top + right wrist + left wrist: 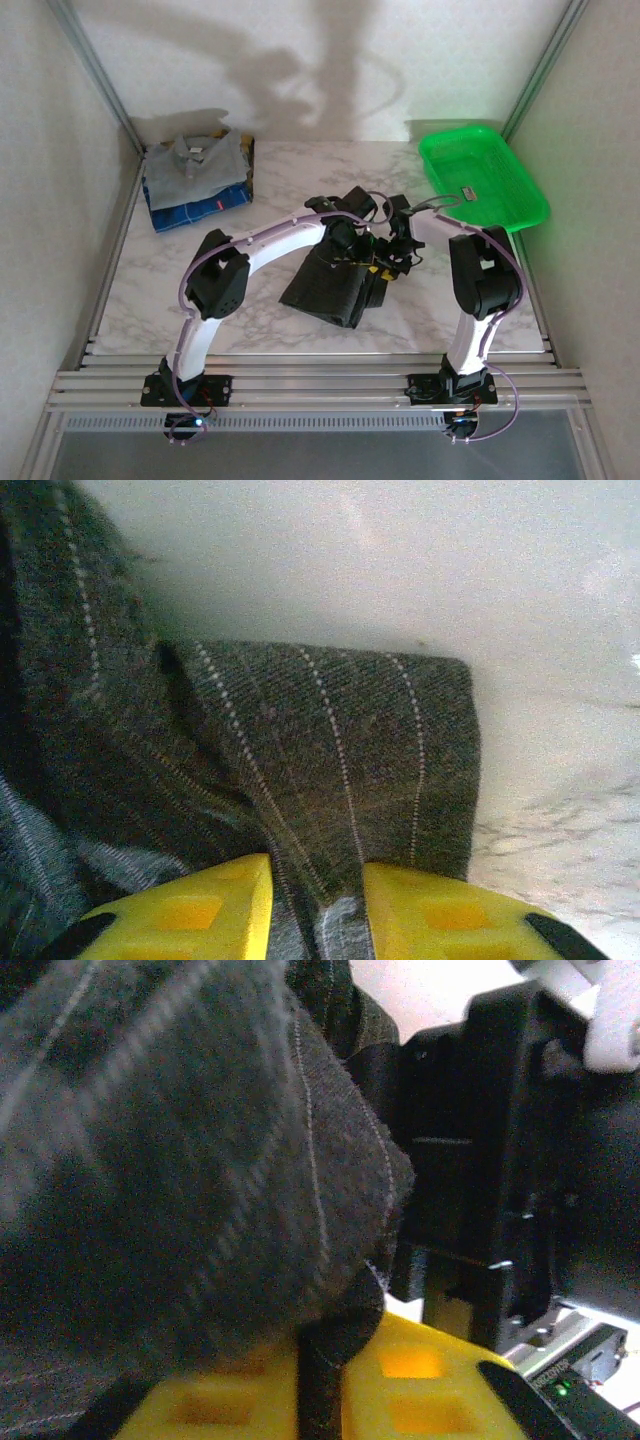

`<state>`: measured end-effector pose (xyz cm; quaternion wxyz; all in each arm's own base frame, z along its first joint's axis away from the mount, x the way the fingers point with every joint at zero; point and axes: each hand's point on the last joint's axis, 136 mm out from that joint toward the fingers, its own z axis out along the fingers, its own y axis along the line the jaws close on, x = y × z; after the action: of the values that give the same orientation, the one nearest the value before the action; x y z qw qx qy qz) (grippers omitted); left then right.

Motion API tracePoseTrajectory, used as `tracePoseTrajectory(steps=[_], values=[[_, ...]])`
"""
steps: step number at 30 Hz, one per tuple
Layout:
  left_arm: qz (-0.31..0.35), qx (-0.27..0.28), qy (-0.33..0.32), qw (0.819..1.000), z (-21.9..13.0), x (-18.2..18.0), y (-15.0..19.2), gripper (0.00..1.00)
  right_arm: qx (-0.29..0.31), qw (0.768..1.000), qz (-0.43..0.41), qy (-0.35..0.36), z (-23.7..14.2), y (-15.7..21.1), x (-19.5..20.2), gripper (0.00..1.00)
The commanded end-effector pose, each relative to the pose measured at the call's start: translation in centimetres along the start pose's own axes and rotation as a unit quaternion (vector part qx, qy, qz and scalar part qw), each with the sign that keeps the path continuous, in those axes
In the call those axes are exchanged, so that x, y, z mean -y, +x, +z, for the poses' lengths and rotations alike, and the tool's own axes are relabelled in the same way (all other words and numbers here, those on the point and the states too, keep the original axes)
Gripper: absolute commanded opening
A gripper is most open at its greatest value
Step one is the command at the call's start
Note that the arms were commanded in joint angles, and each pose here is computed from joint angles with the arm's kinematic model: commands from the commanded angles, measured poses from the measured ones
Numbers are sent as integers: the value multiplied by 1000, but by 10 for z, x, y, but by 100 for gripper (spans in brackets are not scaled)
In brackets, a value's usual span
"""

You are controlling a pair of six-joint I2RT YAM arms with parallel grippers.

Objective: Fold and stack the long sleeve shirts

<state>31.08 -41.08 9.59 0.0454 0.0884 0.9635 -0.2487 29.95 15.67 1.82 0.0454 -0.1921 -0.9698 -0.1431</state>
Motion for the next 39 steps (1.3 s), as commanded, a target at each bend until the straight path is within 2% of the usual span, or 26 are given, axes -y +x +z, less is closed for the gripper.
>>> tracePoseTrajectory(steps=[1,5,6,7,11,12,16,20,27,31,35,39], values=[[-7,-7,31,999,15,13,3,41,11,999,39,11,-14,-5,26,37],[-1,8,73,997,9,32,-8,60,28,997,67,-5,-40,-12,41,43],[-5,16,77,997,5,33,-13,71,32,997,73,-9,-48,-13,46,44],[-7,22,81,996,0,35,-17,74,35,996,78,-12,-53,-12,49,46],[-22,80,102,991,-49,41,-50,91,64,995,66,-37,-77,-6,54,62],[-27,101,109,989,-67,41,-61,99,70,995,46,-57,-79,-3,50,65],[-41,158,126,978,-123,32,-88,99,87,988,-2,-127,-76,11,36,70],[-53,179,102,977,-139,-1,-95,99,100,982,-57,-153,-67,22,17,70],[-66,148,43,986,-89,-42,-89,90,113,975,-96,-163,-67,29,-8,70],[-64,148,29,986,-70,-48,-93,86,91,988,-88,-93,-47,26,10,70],[-46,146,-3,988,-54,-52,-99,83,95,993,-68,-26,-30,11,30,69],[-37,136,-78,987,-27,-74,-100,79,74,996,-32,49,-11,1,52,64]])
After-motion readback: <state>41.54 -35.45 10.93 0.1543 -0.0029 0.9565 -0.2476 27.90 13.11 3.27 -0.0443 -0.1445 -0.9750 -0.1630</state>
